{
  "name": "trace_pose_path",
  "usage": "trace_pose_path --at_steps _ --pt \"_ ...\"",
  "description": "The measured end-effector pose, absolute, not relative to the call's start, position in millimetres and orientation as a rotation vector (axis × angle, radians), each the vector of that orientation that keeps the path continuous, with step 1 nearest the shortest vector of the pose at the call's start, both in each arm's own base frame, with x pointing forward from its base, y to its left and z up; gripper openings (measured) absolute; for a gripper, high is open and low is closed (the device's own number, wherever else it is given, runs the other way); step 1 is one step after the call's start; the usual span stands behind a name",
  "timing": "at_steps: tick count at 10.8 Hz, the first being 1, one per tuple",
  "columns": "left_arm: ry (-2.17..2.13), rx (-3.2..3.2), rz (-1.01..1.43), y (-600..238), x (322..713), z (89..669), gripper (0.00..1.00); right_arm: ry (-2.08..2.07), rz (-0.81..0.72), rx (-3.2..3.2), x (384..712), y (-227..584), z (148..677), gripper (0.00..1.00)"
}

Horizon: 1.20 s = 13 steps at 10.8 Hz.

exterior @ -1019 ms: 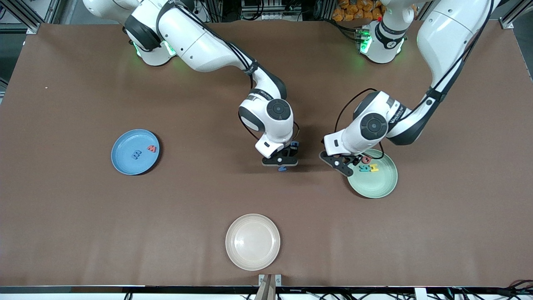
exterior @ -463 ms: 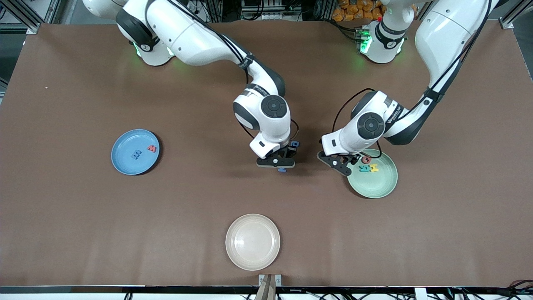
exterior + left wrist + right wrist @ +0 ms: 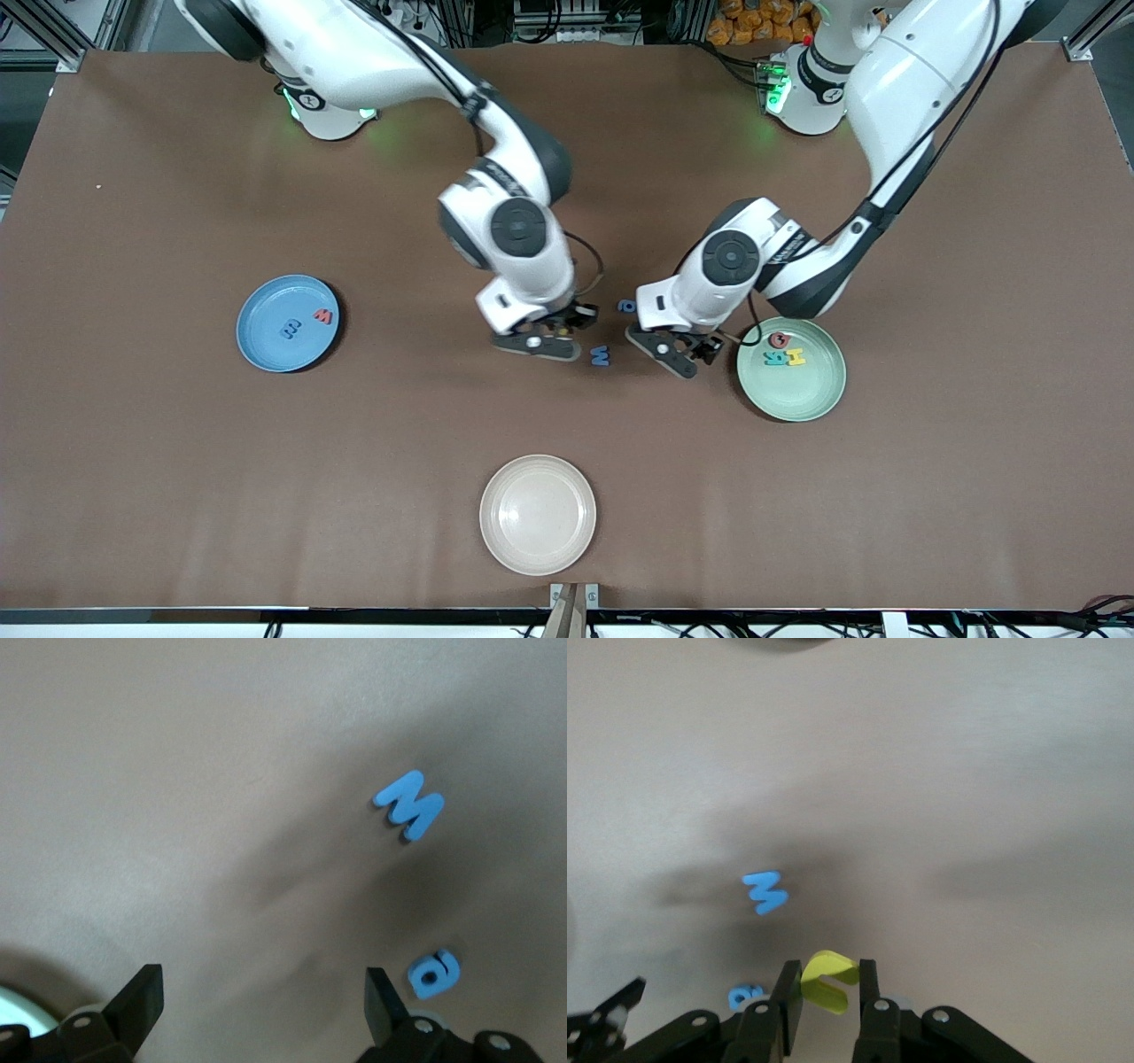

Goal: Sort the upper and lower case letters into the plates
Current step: 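Carry the yellow u to the blue plate while the left gripper reaches out, then release the u on the blue plate while the left gripper nears the M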

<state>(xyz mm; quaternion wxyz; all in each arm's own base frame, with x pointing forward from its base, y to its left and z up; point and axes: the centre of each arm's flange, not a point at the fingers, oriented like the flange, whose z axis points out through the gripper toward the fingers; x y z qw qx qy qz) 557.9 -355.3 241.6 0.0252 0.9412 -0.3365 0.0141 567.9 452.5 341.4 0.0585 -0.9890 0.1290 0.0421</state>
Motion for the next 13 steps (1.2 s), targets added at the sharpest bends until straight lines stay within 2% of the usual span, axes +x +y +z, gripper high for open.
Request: trace_pose_path --at_steps 3,5,8,11,13 --pt "-1.022 2.856 0.183 -359 567 227 1.00 0.380 0.316 -3.058 567 344 379 0.30" --pt "-0.971 2.843 0.238 -380 557 196 1.00 0.386 0.422 -3.091 563 281 383 0.30" --pt "-0.938 2.920 0.278 -432 526 172 1.00 0.394 0.539 -3.083 574 165 344 0.30" --pt "-0.878 2.939 0.303 -432 533 177 1.00 0.315 0.577 -3.043 566 56 288 0.30" --pt "-0.875 2.944 0.300 -430 534 176 1.00 0.273 0.590 -3.045 552 38 261 0.30"
